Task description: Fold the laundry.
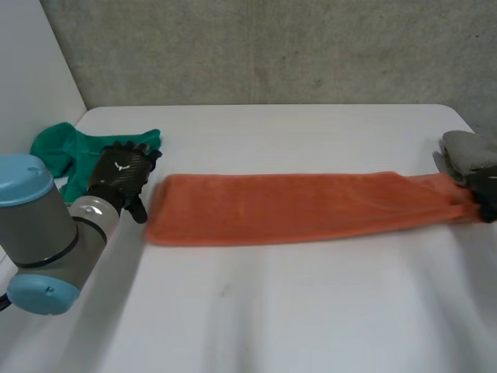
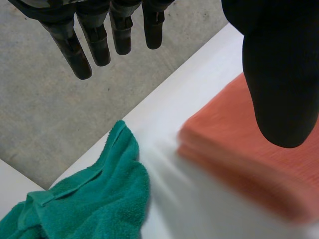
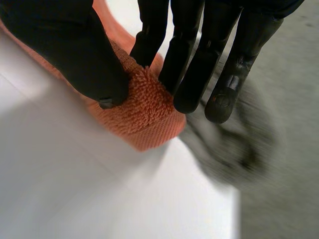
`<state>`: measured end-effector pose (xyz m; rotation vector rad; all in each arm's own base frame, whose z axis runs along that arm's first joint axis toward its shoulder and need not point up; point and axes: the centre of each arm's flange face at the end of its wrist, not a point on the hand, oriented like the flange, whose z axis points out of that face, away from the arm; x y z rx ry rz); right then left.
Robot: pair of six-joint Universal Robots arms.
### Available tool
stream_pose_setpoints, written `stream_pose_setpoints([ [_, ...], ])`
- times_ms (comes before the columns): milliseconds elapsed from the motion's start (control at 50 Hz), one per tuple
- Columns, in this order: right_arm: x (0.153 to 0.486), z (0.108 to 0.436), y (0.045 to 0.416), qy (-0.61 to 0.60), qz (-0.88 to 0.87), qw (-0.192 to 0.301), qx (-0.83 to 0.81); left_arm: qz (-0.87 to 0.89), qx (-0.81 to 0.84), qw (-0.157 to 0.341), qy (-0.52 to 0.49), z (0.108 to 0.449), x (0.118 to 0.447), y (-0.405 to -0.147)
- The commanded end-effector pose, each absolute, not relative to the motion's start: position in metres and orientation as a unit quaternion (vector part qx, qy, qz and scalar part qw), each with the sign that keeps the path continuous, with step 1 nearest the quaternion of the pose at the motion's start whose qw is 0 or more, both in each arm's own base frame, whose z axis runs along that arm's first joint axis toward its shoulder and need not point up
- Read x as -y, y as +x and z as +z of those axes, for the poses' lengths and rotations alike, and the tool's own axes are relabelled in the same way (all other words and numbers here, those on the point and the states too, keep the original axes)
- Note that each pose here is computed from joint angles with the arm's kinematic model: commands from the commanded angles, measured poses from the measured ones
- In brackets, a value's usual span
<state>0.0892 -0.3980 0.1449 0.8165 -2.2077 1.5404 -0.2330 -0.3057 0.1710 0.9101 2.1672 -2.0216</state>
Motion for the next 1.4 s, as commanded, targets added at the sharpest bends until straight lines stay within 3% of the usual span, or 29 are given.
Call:
stream_pose_setpoints([
  [20, 0.405, 0.171, 0.029, 0.327, 0.511, 0.293, 0.739, -0.659, -0.695, 0.027, 0.286, 0.181, 0.303, -0.226],
  [100, 0.408, 0.195, 0.058, 0.342, 0.555, 0.284, 0.704, -0.661, -0.694, 0.027, 0.285, 0.183, 0.301, -0.225],
  [160, 0.406, 0.224, 0.103, 0.346, 0.615, 0.247, 0.665, -0.663, -0.692, 0.028, 0.284, 0.186, 0.299, -0.224],
  [240, 0.387, 0.246, 0.185, 0.395, 0.678, 0.165, 0.598, -0.665, -0.693, 0.034, 0.277, 0.190, 0.299, -0.217],
  [260, 0.372, 0.254, 0.221, 0.426, 0.696, 0.126, 0.564, -0.666, -0.693, 0.036, 0.275, 0.191, 0.299, -0.216],
  [320, 0.345, 0.257, 0.273, 0.473, 0.712, 0.065, 0.516, -0.668, -0.692, 0.042, 0.269, 0.194, 0.299, -0.211],
  [420, 0.282, 0.225, 0.364, 0.560, 0.695, -0.059, 0.447, -0.668, -0.695, 0.049, 0.260, 0.196, 0.300, -0.202],
  [580, 0.222, 0.160, 0.425, 0.625, 0.640, -0.144, 0.422, -0.663, -0.701, 0.053, 0.258, 0.193, 0.298, -0.198],
  [660, 0.225, 0.148, 0.426, 0.622, 0.628, -0.131, 0.448, -0.661, -0.701, 0.050, 0.262, 0.191, 0.297, -0.201],
  [800, 0.244, 0.176, 0.405, 0.560, 0.634, -0.066, 0.529, -0.676, -0.680, 0.026, 0.284, 0.200, 0.288, -0.224],
  [880, 0.276, 0.200, 0.352, 0.449, 0.626, -0.082, 0.632, -0.693, -0.653, 0.001, 0.304, 0.213, 0.277, -0.249],
  [940, 0.279, 0.206, 0.325, 0.402, 0.612, -0.096, 0.674, -0.703, -0.636, -0.018, 0.319, 0.221, 0.267, -0.266],
  [1000, 0.277, 0.192, 0.294, 0.368, 0.578, -0.097, 0.722, -0.709, -0.623, -0.031, 0.328, 0.226, 0.261, -0.279],
  [1100, 0.279, 0.148, 0.246, 0.372, 0.516, -0.056, 0.770, -0.699, -0.625, -0.049, 0.344, 0.214, 0.256, -0.295],
  [1220, 0.285, 0.116, 0.233, 0.399, 0.491, -0.041, 0.773, -0.697, -0.629, -0.058, 0.340, 0.212, 0.255, -0.299],
  [1400, 0.315, 0.159, 0.241, 0.384, 0.583, 0.042, 0.715, -0.693, -0.636, -0.054, 0.335, 0.212, 0.255, -0.293],
])
